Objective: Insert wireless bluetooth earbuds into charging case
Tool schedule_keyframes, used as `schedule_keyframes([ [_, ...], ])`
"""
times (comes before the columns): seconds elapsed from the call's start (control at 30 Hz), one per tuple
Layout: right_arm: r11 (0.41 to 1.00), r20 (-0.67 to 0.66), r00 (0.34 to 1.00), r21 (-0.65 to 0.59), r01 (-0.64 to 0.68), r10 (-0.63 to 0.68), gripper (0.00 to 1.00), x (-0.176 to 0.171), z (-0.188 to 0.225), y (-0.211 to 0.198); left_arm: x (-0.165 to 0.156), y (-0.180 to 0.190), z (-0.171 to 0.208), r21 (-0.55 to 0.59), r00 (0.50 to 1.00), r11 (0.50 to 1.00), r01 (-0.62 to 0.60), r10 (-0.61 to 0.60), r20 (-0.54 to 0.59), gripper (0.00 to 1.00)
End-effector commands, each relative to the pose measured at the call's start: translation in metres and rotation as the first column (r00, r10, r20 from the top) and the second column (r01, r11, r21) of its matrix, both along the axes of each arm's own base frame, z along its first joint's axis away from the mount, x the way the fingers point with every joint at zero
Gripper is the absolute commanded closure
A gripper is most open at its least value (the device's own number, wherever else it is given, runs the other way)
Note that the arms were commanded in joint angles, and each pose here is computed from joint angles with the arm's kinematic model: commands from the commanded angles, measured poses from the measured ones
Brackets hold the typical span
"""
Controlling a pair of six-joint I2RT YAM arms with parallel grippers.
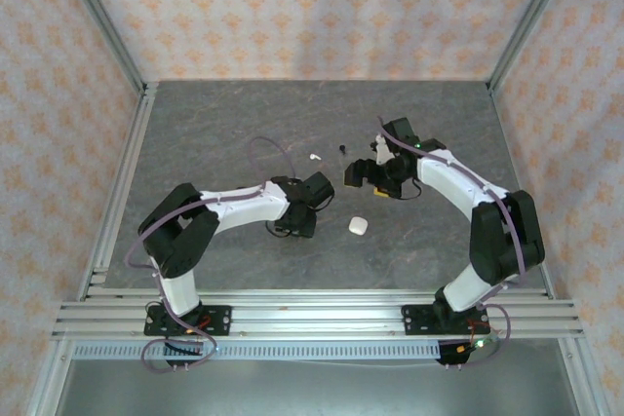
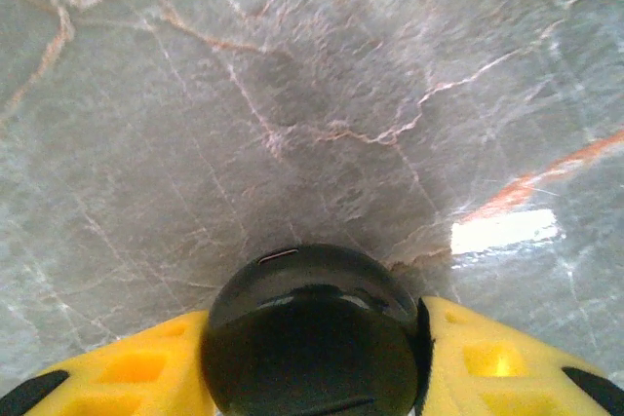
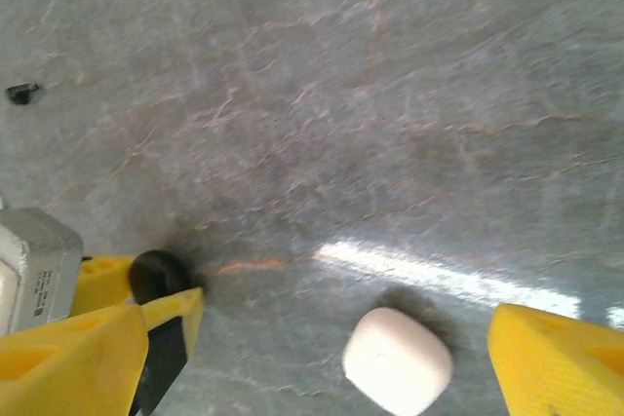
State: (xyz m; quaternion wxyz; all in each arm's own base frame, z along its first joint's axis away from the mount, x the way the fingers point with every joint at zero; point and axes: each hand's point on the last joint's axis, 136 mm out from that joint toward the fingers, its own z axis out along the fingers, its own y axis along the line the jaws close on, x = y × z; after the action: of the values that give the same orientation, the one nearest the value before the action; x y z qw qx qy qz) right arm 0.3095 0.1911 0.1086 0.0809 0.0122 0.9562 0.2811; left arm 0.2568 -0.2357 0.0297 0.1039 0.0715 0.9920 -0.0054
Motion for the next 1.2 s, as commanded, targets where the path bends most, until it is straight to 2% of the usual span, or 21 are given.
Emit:
schedule_keyframes([
  [0.0, 0.991, -0.080, 0.996, 0.130, -0.025, 0.036, 0.13, -0.011, 0.009, 0.011, 0.013, -0.002, 0.032, -0.023, 0.990, 0.996, 0.086, -0.083, 0.112, 0.64],
  [0.13, 0.967, -0.132, 0.990, 0.254, -0.023, 0.058, 0.19, -0.017, 0.018, 0.024, 0.013, -0.008, 0.057, -0.078, 0.976, 0.985, 0.152, -0.137, 0.171, 0.65],
  [0.3, 0.933, -0.154, 0.983, 0.358, -0.037, 0.099, 0.24, -0.022, 0.032, 0.036, 0.012, -0.027, 0.102, -0.183, 0.944, 0.948, 0.259, -0.209, 0.254, 0.66],
  [0.5, 0.880, -0.179, 0.970, 0.471, -0.064, 0.167, 0.26, -0.031, 0.060, 0.049, 0.011, -0.039, 0.143, -0.227, 0.915, 0.916, 0.332, -0.253, 0.315, 0.67],
  [0.8, 0.852, -0.188, 0.946, 0.505, -0.138, 0.264, 0.27, -0.053, 0.076, 0.070, 0.014, -0.063, 0.169, -0.296, 0.902, 0.878, 0.376, -0.273, 0.335, 0.67],
  [1.03, 0.826, -0.187, 0.936, 0.542, -0.155, 0.299, 0.34, -0.059, 0.084, 0.076, 0.016, -0.074, 0.174, -0.322, 0.898, 0.860, 0.396, -0.289, 0.333, 0.68],
  [1.17, 0.810, -0.172, 0.937, 0.564, -0.159, 0.304, 0.29, -0.058, 0.091, 0.078, 0.015, -0.076, 0.172, -0.328, 0.898, 0.855, 0.401, -0.296, 0.326, 0.68],
])
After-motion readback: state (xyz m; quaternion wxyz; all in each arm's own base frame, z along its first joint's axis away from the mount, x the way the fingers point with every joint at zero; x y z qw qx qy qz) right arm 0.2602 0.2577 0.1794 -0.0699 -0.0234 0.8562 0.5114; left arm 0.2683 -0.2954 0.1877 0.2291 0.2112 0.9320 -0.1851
